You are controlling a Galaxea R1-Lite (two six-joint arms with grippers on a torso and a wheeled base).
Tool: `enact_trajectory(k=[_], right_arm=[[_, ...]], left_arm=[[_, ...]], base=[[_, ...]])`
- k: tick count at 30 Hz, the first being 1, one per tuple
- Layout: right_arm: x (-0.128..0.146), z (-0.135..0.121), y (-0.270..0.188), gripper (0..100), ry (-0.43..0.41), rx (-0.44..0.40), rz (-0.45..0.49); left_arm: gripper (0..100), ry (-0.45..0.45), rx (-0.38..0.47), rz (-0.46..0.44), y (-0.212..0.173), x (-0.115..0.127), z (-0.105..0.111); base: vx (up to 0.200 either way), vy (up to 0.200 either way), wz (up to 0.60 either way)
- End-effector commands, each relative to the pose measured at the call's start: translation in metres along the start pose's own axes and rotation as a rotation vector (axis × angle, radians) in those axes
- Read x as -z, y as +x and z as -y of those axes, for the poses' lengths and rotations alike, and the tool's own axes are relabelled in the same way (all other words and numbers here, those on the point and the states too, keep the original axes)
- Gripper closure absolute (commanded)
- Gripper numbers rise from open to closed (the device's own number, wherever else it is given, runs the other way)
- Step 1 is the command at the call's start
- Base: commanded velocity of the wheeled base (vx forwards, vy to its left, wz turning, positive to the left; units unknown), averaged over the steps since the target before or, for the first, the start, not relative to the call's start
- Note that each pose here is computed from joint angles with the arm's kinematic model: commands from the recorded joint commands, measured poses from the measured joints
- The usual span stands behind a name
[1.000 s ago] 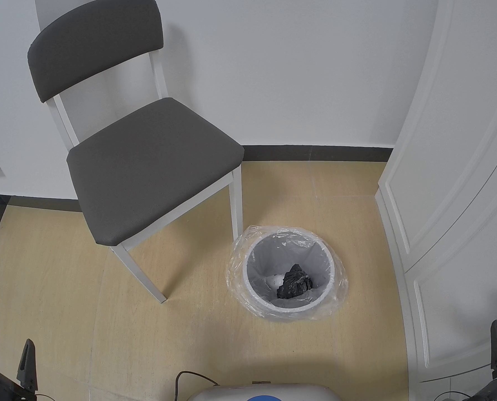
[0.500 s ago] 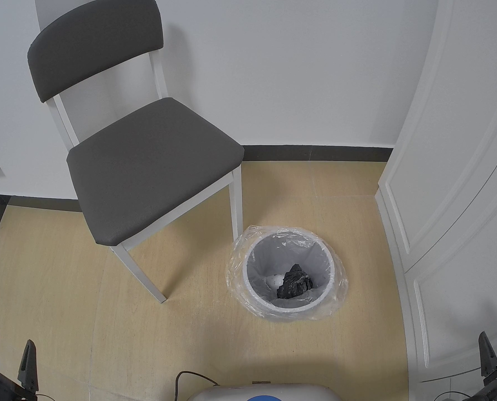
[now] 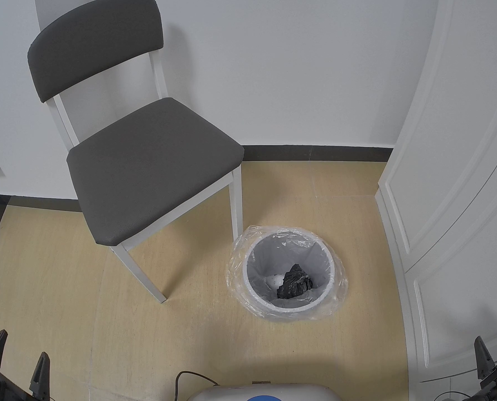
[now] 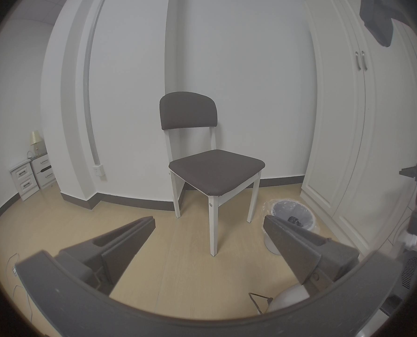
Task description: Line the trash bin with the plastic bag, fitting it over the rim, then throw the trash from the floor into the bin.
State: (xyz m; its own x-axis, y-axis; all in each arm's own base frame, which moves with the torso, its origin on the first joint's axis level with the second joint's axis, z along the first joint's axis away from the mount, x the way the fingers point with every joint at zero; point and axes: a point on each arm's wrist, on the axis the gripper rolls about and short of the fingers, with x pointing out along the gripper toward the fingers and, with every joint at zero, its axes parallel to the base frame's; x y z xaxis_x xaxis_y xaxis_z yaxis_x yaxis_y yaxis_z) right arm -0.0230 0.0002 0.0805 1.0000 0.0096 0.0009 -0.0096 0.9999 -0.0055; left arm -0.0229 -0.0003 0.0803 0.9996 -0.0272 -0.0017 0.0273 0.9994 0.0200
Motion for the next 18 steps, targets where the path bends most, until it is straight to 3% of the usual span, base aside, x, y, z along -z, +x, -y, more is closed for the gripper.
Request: enact_trajectory(k=[1, 18], right_arm=[[0.0052, 0.0000, 0.0002, 0, 0.006, 0.000, -0.002], [0.0052, 0.0000, 0.0002, 0, 0.007, 0.002, -0.002]], left_arm=[[0, -0.002, 0.000, -0.004, 0.0004, 0.0049, 0.0001], [0, -0.003, -0.001, -0.003, 0.0003, 0.0049, 0.0001]], base=[[0.000, 0.000, 0.00], [0.000, 0.000, 0.00]])
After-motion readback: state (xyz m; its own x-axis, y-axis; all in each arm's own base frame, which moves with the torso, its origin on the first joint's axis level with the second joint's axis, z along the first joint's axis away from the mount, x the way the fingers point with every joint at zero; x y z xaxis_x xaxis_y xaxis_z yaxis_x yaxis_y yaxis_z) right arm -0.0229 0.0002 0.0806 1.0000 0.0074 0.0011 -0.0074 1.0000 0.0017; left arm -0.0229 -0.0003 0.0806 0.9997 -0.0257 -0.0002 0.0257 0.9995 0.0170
